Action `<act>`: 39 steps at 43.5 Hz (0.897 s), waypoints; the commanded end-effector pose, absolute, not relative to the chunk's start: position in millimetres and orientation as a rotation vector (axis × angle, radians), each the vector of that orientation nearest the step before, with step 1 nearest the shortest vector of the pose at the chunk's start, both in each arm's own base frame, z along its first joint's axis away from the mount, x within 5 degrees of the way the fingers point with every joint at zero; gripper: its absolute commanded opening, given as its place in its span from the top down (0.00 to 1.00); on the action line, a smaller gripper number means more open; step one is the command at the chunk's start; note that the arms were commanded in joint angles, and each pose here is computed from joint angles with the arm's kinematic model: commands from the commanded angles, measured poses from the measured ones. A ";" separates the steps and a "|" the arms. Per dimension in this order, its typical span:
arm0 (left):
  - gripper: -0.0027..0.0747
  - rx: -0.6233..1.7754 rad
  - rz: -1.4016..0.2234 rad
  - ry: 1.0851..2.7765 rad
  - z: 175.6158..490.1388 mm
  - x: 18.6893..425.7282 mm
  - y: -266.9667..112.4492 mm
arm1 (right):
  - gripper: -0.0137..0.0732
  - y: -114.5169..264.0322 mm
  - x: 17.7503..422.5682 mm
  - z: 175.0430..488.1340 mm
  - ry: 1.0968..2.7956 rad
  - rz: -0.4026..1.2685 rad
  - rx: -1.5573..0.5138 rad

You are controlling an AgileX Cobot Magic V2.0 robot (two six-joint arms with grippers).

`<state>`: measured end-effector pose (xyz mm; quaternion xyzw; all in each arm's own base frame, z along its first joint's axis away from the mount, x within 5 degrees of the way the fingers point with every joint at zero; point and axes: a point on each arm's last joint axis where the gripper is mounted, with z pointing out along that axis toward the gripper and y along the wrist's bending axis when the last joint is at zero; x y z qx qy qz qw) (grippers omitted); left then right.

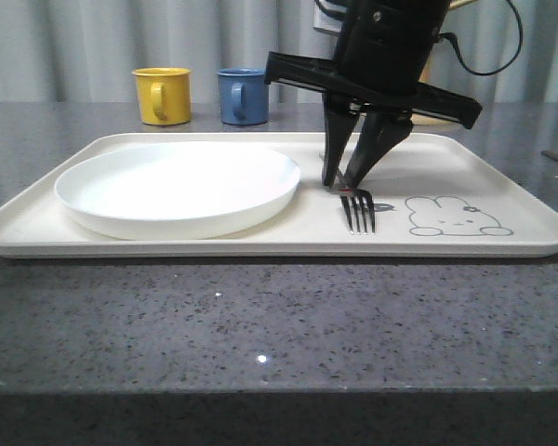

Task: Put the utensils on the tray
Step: 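Lower the fork beside the plate, open the right gripper, lift away, then grasp the chopsticks with the right gripper and place them beside the fork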

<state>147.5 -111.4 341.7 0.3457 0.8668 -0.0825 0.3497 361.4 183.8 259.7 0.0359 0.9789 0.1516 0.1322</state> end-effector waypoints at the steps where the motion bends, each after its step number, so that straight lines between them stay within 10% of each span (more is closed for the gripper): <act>1: 0.60 0.863 -0.245 2.155 356.1 148.1 -113.5 | 0.49 181.1 359.6 292.9 2.719 0.486 0.084; 14: 0.60 0.864 -0.244 2.158 355.9 147.9 -113.3 | 0.49 144.9 329.3 340.8 2.651 0.237 -0.305; 39: 0.60 0.869 -0.240 2.170 355.0 147.3 -112.8 | 0.49 -2.6 334.1 331.0 2.817 0.013 -0.009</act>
